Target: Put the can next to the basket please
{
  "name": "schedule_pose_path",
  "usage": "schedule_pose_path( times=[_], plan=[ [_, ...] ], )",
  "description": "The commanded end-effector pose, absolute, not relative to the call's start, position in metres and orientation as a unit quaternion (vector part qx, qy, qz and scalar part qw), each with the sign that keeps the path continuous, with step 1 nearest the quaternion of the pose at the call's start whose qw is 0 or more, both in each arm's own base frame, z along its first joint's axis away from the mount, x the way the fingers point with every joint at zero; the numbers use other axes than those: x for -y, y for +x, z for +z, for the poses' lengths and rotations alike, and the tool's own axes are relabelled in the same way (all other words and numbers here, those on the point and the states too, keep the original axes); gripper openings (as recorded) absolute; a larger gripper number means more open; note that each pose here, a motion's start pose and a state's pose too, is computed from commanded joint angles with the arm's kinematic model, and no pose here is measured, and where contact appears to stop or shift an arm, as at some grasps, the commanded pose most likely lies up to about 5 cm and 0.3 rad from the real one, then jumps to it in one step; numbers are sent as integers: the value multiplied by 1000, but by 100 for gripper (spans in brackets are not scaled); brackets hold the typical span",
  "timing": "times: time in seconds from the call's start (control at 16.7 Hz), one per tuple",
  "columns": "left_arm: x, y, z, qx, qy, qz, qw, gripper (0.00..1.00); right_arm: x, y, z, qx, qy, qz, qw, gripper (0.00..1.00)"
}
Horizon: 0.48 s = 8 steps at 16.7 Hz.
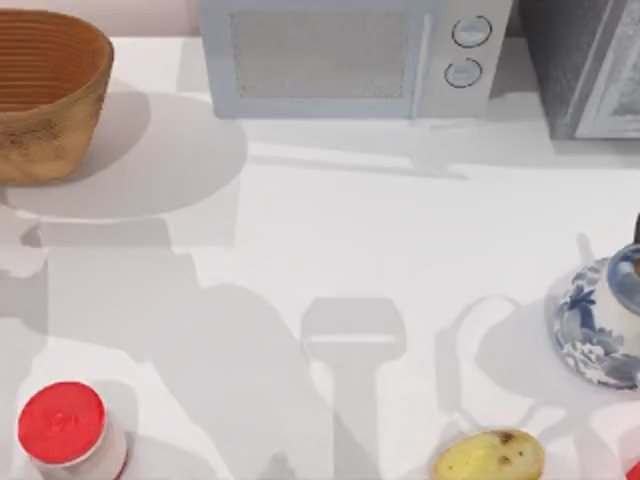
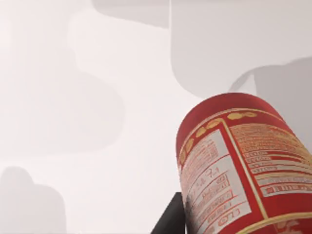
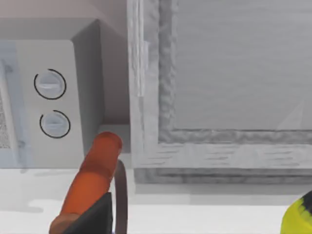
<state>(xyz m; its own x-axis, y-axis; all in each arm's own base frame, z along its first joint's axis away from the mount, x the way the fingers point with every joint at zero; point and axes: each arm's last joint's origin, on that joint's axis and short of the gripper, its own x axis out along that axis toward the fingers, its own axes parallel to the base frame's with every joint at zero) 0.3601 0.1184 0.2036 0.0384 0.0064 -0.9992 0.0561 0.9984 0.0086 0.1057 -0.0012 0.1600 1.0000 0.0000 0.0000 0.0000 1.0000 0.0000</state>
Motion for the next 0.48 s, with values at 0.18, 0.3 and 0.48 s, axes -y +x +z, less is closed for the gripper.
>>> schedule_pose_path(
  times=[0.18, 0.3, 0.48],
  plan=[
    [-136, 355, 180, -707, 6, -8, 707, 0, 1, 106, 160, 0, 0, 0, 1000, 100],
    [-136, 355, 180, -707, 6, -8, 707, 0, 1, 106, 160, 0, 0, 0, 1000, 100],
    [-135, 355, 180, -707, 8, -9, 707, 0, 1, 106, 160, 0, 0, 0, 1000, 100]
  ],
)
